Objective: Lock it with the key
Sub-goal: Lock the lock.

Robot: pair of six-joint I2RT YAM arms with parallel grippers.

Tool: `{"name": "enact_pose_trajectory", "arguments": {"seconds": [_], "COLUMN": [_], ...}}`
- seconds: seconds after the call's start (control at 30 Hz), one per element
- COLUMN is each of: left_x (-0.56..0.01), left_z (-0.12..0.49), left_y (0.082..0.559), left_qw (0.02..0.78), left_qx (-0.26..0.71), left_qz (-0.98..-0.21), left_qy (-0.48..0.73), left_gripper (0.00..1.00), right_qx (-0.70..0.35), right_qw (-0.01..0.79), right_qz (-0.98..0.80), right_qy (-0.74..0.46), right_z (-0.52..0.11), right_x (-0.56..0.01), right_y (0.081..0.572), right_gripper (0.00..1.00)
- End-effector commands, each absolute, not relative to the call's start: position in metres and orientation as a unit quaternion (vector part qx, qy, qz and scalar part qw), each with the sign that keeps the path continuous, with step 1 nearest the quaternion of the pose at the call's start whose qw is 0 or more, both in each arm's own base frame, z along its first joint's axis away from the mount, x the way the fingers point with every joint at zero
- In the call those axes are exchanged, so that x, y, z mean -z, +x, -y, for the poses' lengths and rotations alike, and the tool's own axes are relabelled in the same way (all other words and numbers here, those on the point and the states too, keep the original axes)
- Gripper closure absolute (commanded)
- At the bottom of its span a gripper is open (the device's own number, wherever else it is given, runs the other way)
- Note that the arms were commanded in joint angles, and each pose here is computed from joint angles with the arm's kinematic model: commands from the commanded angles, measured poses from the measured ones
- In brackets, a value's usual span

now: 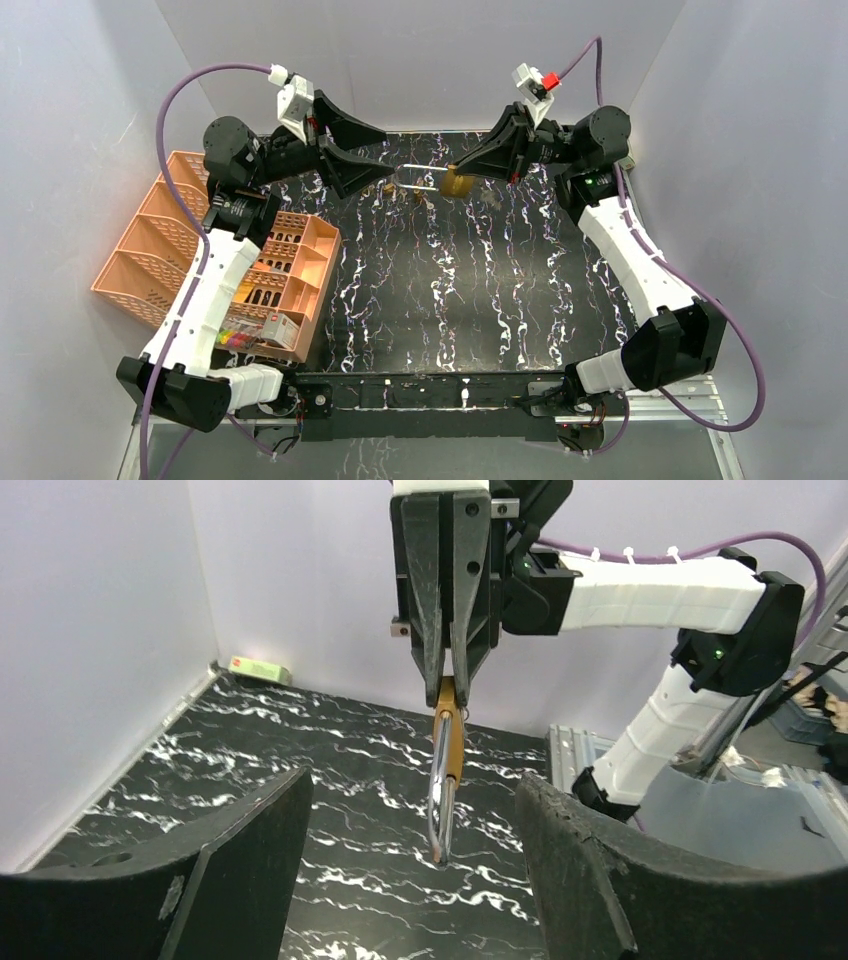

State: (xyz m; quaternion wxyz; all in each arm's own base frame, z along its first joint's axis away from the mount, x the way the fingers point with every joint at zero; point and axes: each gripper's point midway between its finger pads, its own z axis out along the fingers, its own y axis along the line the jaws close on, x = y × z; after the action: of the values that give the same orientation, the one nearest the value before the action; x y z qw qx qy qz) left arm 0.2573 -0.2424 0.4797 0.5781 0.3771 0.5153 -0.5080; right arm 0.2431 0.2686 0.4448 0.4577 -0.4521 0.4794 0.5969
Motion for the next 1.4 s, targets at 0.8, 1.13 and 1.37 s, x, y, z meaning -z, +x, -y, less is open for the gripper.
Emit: {"name": "enact_pose_trajectory", "arguments": {"seconds": [0.8,1.13,1.37], "left_x": [-0.453,-0.446,-0.449], "left_z": [0.255,0.268,0.273], "left_y": [0.242,0.246,0.247], "left_qw": [0.457,0.442,0.453], "left_qx": [0.59,0.6,0.605], "left_qz": [-0.509,-0.51,-0.498], "left_qy": [0.43,0.429,0.425], "left_gripper": [0.64,0.57,1.0], "right_qx": [-0.595,-0.6,-0.597], "right_qw": [0.476,0.472,0.472], "right_qz": [-0.433,-0.423,-0.427], "right_qy": [-0.482,-0.488,-0.489], "right_z": [-0.272,-0.285,-0.289], "right_x": [-0.49,-0.49,-0.487], "right_y": [0.239,0.239,0.239], "right_gripper": [1.0,1.0,1.0]}}
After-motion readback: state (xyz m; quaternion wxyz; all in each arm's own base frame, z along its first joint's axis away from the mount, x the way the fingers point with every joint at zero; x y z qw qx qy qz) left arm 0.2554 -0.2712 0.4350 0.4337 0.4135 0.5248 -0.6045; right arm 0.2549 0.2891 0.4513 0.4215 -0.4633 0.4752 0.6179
